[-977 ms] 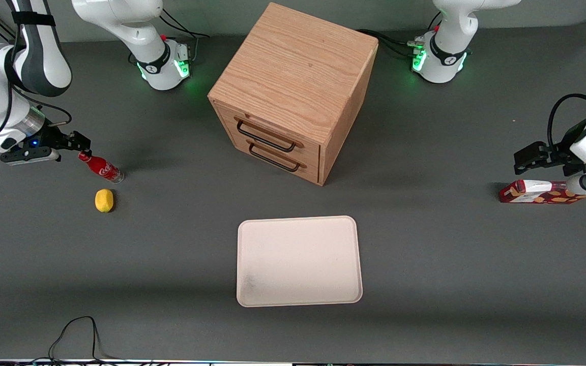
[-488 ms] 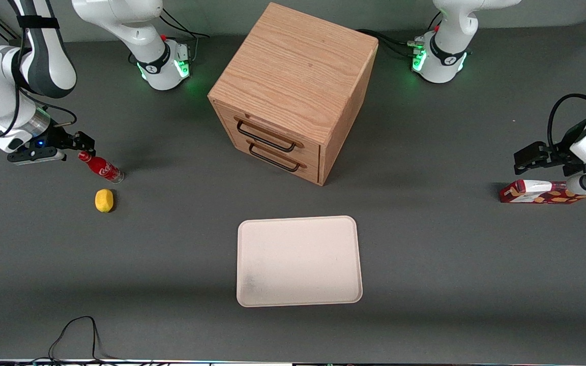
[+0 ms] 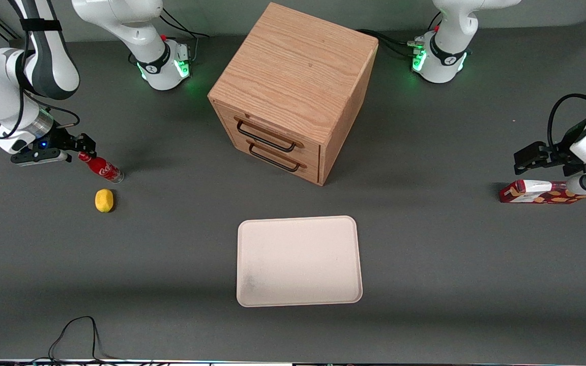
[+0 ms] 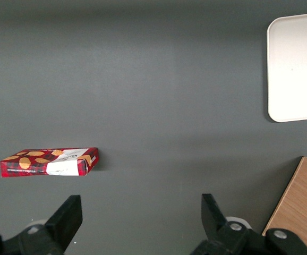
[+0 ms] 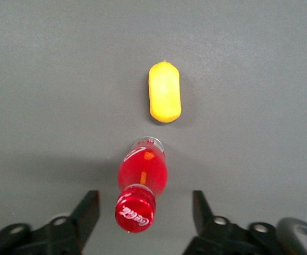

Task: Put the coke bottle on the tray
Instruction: 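Close the right gripper on the bottle's cap end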

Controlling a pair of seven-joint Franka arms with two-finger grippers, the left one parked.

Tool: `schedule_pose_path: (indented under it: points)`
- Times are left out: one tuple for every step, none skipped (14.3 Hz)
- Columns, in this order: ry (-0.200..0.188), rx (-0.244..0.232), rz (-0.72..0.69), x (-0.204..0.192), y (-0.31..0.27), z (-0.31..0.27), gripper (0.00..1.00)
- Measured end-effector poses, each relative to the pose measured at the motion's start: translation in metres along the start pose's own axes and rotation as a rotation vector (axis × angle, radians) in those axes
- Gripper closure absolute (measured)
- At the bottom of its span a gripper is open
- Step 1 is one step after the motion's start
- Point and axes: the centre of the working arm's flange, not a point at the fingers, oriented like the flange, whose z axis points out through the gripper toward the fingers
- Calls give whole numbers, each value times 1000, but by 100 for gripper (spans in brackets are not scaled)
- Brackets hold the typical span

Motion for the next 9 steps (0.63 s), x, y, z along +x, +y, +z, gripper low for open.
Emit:
schedule_pose_path:
  points:
    - [0, 0, 0, 0, 0, 0, 42]
    - [0, 0, 0, 0, 0, 0, 53]
    - [0, 0, 0, 0, 0, 0, 61]
    - [0, 0, -1, 0, 0, 0, 69]
    - [0, 0, -1, 0, 0, 0, 69]
    - [0, 0, -1, 0, 0, 0, 69]
    - [0, 0, -1, 0, 0, 0, 69]
    - [0, 0, -2, 0, -1, 0, 69]
    - [0, 0, -2, 1, -3, 0, 69]
